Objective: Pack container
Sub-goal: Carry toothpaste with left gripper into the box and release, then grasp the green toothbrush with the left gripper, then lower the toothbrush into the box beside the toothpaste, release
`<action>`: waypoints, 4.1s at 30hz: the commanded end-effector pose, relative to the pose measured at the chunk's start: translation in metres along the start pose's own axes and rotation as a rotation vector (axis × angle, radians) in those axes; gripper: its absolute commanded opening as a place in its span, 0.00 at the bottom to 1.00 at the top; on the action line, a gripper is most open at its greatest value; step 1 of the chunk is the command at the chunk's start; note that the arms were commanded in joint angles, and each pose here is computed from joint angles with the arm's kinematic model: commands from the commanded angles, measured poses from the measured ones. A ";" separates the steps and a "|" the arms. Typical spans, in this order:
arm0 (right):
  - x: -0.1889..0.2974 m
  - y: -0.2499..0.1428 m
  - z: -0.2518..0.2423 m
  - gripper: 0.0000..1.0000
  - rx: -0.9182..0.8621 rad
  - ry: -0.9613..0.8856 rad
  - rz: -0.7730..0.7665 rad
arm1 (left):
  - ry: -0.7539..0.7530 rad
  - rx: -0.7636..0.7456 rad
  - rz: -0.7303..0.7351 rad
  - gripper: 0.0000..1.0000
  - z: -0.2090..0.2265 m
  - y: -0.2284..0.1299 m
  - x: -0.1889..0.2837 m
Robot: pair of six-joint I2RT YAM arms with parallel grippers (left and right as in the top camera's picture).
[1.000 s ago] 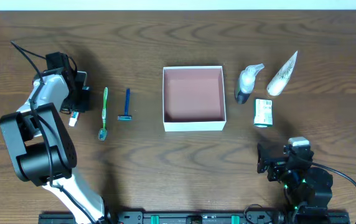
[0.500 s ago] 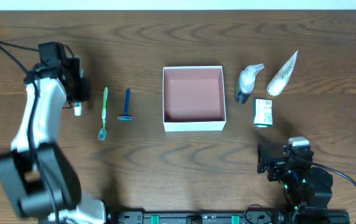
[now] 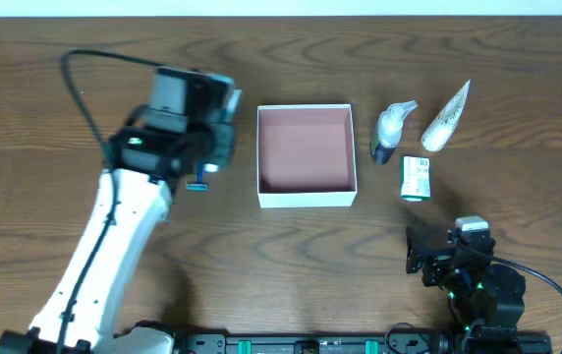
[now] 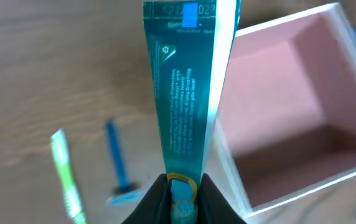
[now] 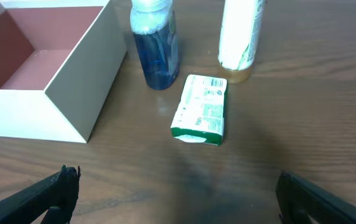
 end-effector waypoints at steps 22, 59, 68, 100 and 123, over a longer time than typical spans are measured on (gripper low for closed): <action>0.000 0.000 0.002 0.99 0.022 0.011 -0.003 | -0.017 0.171 0.220 0.40 -0.044 -0.030 -0.120; 0.000 0.000 0.002 0.99 0.022 0.011 -0.003 | 0.286 0.303 0.572 0.91 0.144 -0.115 -0.086; 0.000 0.000 0.002 0.99 0.022 0.010 -0.003 | 0.266 0.273 0.515 0.71 0.154 -0.109 -0.122; 0.000 0.000 0.002 0.99 0.022 0.011 -0.002 | 0.048 0.355 0.297 0.06 0.092 -0.048 -0.026; 0.000 0.000 0.002 0.99 0.022 0.011 -0.003 | -0.131 0.068 0.108 0.06 -0.084 -0.004 -0.082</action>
Point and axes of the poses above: each gripper's point midway between its finger pads, its own x axis back along the fingers, its own z axis along the line the jaws close on, y = z × x, the point moved 5 cm from there along x, back along the fingers, and after that the axes turned 2 degrees about x, right-handed, at the moved point
